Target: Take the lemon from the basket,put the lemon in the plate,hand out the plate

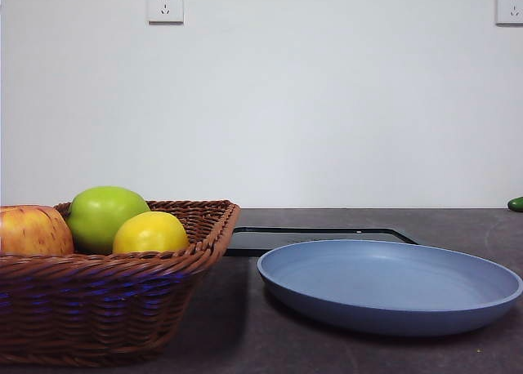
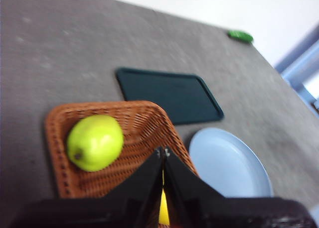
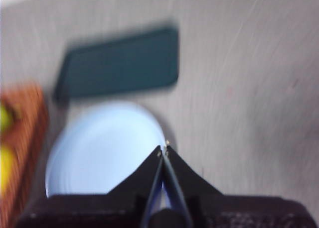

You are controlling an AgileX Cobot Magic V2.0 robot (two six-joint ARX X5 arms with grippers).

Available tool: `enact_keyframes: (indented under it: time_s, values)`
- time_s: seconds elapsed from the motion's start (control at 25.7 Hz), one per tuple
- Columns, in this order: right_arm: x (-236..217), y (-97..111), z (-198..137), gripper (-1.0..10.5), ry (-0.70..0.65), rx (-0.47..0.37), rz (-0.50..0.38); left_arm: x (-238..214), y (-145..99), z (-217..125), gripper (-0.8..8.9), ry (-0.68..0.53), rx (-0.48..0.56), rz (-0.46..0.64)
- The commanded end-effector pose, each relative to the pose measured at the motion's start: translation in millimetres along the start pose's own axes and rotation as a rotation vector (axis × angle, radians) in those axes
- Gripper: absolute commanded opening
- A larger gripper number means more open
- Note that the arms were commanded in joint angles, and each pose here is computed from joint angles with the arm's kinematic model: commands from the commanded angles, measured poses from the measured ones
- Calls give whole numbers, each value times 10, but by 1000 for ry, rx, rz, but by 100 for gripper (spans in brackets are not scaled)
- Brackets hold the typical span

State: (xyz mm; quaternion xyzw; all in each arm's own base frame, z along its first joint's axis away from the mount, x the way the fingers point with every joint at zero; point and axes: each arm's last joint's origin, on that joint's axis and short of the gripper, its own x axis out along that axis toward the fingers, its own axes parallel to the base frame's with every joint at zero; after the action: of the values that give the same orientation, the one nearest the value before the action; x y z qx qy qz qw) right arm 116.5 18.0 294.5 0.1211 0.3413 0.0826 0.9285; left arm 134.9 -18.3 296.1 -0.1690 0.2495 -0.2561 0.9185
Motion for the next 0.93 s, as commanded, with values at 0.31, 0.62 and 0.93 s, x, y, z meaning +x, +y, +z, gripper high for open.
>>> enact_keyframes:
  time_s: [0.31,0.62,0.93]
  values:
    - [679,-30,46,53,421,-40,125,263,-212,291,7,283,111,-97]
    - [1402,-131,25,263,548,-22,102,419,-336,279,300,334,141,-138]
    - [1873,-168,-113,255,627,2,124,425,-331,287,371,323,113,-92]
